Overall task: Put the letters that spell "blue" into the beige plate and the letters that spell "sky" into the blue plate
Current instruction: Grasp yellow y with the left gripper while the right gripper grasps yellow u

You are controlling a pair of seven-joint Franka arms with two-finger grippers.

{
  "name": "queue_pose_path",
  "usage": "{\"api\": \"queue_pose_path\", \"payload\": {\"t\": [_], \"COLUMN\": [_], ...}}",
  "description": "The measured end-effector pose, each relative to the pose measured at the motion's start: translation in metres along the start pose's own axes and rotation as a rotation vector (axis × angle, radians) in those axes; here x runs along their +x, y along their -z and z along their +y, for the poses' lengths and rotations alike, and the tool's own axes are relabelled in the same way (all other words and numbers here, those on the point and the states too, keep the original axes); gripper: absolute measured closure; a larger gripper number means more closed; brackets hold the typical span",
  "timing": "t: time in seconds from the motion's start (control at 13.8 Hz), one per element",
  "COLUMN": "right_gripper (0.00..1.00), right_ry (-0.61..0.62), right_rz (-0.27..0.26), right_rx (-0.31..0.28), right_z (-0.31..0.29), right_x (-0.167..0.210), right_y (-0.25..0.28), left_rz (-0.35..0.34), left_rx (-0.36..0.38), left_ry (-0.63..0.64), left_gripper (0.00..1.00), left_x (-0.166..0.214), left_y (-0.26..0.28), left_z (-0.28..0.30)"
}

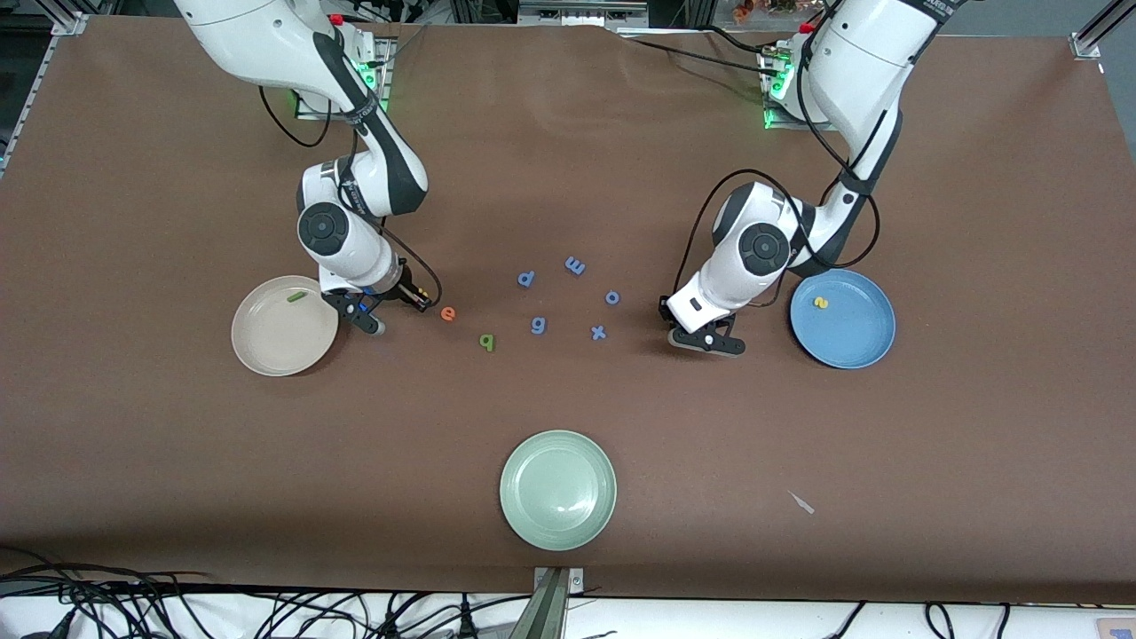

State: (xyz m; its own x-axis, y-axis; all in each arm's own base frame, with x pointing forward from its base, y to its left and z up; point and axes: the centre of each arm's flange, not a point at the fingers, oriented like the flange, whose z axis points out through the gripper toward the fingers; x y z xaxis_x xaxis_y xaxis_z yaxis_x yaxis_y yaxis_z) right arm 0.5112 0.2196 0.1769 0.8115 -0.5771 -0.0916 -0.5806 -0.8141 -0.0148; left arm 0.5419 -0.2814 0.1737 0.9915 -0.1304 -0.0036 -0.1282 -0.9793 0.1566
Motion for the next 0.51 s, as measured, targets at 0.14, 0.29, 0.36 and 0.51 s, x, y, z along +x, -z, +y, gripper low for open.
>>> {"api": "queue_pose_path", "payload": {"t": [0.14, 0.29, 0.36, 0.51], "right_gripper": [0.75, 0.75, 0.75, 0.75], "right_ry": [0.005, 0.027, 0.054, 0.13], "right_rz": [-0.003, -0.027, -0.045, -0.07], "right_rx": [0.0, -0.025, -0.046, -0.076], "right_z": [-0.002, -0.004, -0.002, 0.016], "right_x": [-0.002, 0.0, 0.007, 0.033], "right_y": [0.001, 0.01, 0.021, 0.047], "left_rz": [0.0, 0.001, 0.004, 0.016], "left_rx": [0.0, 0.0, -0.001, 0.002], "left_ry": [0.0, -0.001, 0.0, 0.006], "left_gripper": [0.74, 0.74, 0.74, 0.74], "left_x": [0.0, 0.0, 0.001, 0.01], "left_y": [0.0, 0.0, 0.002, 0.017], "left_z": [0.0, 0.0, 0.0, -0.008]}}
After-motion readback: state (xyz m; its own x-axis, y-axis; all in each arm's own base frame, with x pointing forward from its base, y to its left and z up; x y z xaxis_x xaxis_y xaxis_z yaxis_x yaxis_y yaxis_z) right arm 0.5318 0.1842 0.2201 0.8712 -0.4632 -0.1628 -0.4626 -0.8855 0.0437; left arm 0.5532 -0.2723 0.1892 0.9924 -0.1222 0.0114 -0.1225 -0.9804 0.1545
